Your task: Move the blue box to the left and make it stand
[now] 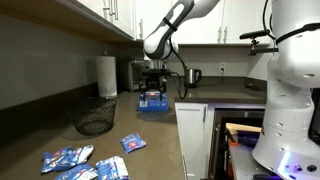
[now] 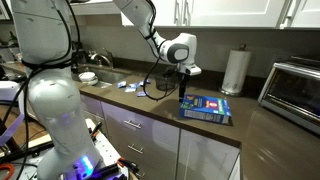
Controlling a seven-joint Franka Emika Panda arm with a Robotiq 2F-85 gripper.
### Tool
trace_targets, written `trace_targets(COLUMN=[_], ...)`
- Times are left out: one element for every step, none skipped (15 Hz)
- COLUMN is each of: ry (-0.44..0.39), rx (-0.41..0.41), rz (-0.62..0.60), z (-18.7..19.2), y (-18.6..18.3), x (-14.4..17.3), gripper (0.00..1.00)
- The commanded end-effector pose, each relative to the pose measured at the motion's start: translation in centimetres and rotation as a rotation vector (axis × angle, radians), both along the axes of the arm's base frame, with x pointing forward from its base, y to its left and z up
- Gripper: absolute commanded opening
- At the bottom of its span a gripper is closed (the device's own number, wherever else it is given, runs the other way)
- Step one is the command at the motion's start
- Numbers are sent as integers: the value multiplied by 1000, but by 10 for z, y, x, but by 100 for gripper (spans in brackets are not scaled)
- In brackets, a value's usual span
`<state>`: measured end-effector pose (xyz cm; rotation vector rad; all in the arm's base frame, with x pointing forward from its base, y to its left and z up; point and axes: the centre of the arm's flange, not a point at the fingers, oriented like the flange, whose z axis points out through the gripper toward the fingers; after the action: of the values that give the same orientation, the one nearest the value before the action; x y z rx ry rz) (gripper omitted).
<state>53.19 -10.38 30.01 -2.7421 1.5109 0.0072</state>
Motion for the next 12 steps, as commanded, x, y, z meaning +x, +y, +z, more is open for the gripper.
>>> trace_targets(ry=[-88,-116,-153,-195,-234,-262,-282,-298,-300,-300,-288,-275], rx=[-13,-17,-30,-40,-48,-71,-82,-95,-94,-91,-84,-80], rz=[-51,-69,-89,-104,-119,-134,-143,-157,-165,-177,-182,-187], z=[52,68,90,113,133,147,157,163,161,158,150,142], y=[-10,-17,-26,-37,-49,-59,-69,-77,-83,-87,-90,-91], x=[-19,-16,-14,-12,-9,-6,-4,-1,2,5,8,10], gripper=[100,100,100,100,100,100,100,100,100,100,100,100])
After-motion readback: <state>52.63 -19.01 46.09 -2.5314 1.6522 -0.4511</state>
